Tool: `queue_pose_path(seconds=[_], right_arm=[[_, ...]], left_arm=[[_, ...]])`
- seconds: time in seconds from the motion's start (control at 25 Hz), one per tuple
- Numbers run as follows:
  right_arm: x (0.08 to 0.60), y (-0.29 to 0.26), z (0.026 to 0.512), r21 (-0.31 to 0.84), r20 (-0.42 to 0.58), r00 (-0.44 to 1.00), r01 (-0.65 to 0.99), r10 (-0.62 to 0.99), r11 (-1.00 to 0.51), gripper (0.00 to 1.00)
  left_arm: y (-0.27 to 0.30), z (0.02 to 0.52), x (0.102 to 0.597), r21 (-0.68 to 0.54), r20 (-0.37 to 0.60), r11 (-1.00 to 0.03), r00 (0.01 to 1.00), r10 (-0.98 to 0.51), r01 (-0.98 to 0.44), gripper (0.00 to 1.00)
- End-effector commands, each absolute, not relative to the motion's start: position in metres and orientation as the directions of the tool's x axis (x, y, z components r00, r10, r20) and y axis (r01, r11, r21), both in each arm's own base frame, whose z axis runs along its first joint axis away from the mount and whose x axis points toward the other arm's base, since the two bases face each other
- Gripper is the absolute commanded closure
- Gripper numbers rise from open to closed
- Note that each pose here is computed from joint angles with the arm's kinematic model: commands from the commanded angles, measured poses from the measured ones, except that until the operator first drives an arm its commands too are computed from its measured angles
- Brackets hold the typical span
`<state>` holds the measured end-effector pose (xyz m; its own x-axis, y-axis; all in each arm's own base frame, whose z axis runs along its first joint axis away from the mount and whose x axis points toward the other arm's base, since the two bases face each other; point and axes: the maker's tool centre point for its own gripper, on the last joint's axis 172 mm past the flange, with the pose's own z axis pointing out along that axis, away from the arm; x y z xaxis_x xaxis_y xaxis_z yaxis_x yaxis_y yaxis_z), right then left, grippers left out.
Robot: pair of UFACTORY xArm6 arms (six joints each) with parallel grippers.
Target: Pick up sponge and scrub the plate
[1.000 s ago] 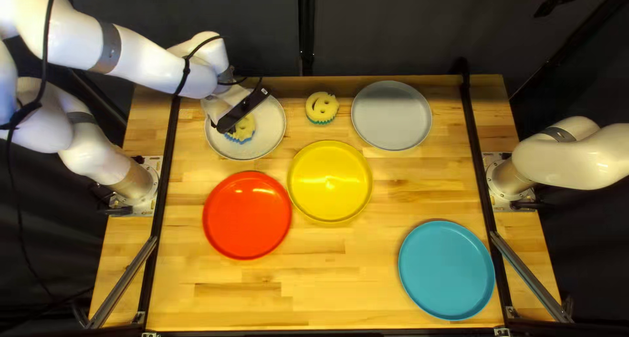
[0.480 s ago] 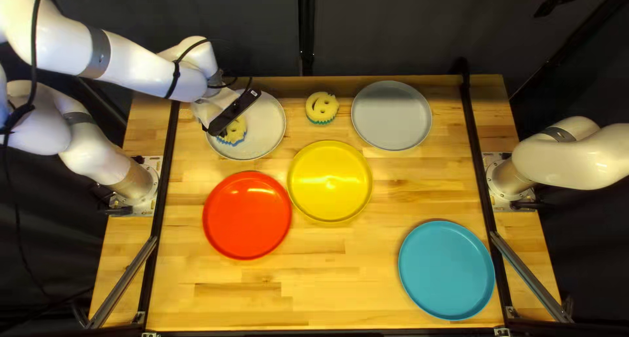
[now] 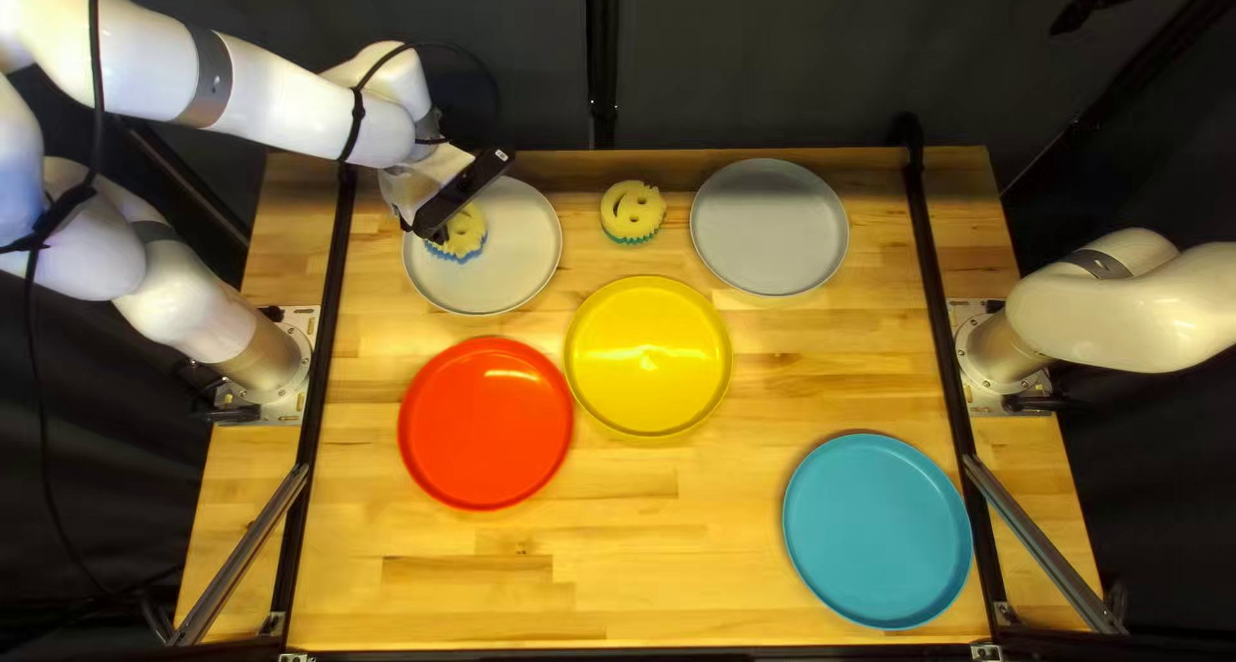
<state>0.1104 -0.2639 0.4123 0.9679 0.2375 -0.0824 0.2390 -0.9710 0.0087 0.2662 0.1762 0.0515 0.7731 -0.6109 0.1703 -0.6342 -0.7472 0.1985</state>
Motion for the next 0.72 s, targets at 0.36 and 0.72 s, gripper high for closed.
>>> queue_pose_path(seconds=[0.36,0.72], right_arm=[[0.11,-0.264,0.412,0.009,-0.082,0.968,0.239,0.238,-0.971,0.0],[0.11,-0.264,0.412,0.009,-0.082,0.968,0.239,0.238,-0.971,0.0]], left_arm=[[0.113,0.052,0.297,0.184,0.211,-0.694,0.718,-0.663,-0.696,1.0],[0.135,0.044,0.288,0.192,0.209,-0.689,0.715,-0.667,-0.699,1.0]])
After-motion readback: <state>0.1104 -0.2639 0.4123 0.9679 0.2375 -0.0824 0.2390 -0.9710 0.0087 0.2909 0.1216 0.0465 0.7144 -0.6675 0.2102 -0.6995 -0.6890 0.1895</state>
